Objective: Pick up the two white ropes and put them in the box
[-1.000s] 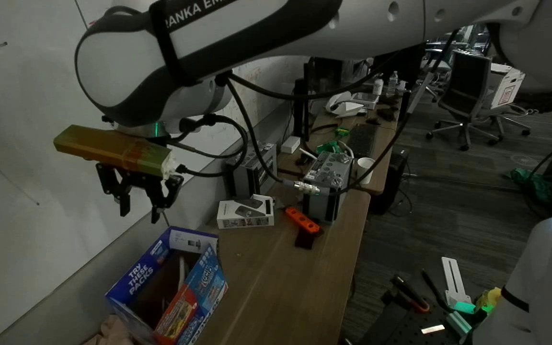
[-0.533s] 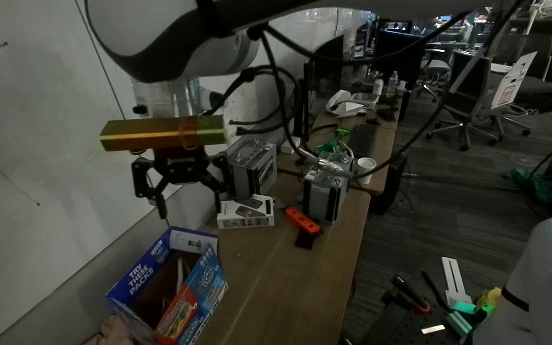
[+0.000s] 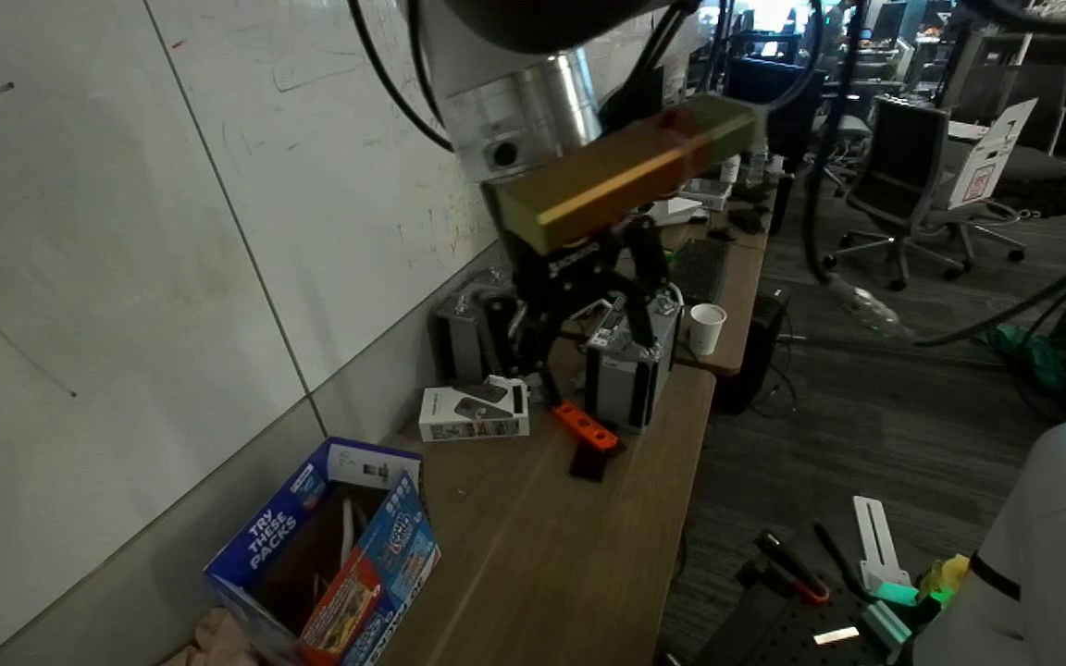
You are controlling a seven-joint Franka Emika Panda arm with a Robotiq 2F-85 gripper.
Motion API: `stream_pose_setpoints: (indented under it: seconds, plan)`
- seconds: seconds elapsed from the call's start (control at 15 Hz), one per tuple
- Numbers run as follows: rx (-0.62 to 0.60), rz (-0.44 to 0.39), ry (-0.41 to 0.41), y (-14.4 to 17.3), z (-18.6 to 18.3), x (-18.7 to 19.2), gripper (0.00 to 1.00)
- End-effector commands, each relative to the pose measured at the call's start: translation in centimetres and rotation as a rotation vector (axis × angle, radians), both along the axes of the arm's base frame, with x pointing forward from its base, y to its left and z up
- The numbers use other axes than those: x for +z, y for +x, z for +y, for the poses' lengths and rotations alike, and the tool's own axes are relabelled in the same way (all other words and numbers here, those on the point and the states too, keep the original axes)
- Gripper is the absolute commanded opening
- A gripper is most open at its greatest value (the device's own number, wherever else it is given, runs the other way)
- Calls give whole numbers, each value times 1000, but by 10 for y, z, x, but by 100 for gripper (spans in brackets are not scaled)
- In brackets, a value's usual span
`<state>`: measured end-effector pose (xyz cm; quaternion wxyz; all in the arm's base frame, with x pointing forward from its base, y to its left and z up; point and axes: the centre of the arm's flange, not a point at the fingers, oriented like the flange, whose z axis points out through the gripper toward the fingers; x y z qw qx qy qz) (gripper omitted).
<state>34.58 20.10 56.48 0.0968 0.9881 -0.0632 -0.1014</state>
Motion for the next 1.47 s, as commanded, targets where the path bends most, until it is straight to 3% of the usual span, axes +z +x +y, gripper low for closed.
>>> stream_pose_setpoints:
  seconds: [0.0, 0.2, 0.47, 0.67, 1.07, 1.4]
  plan:
    - [164, -101, -31, -65, -61, 3, 100]
    - [263, -172, 7, -75, -81, 8, 100]
    - [275, -219, 195, -66, -88, 13, 100]
    - [285, -221, 280, -60, -95, 10, 100]
    - [315, -195, 325, -59, -106, 2, 100]
    - [297, -163, 291, -57, -105, -5, 100]
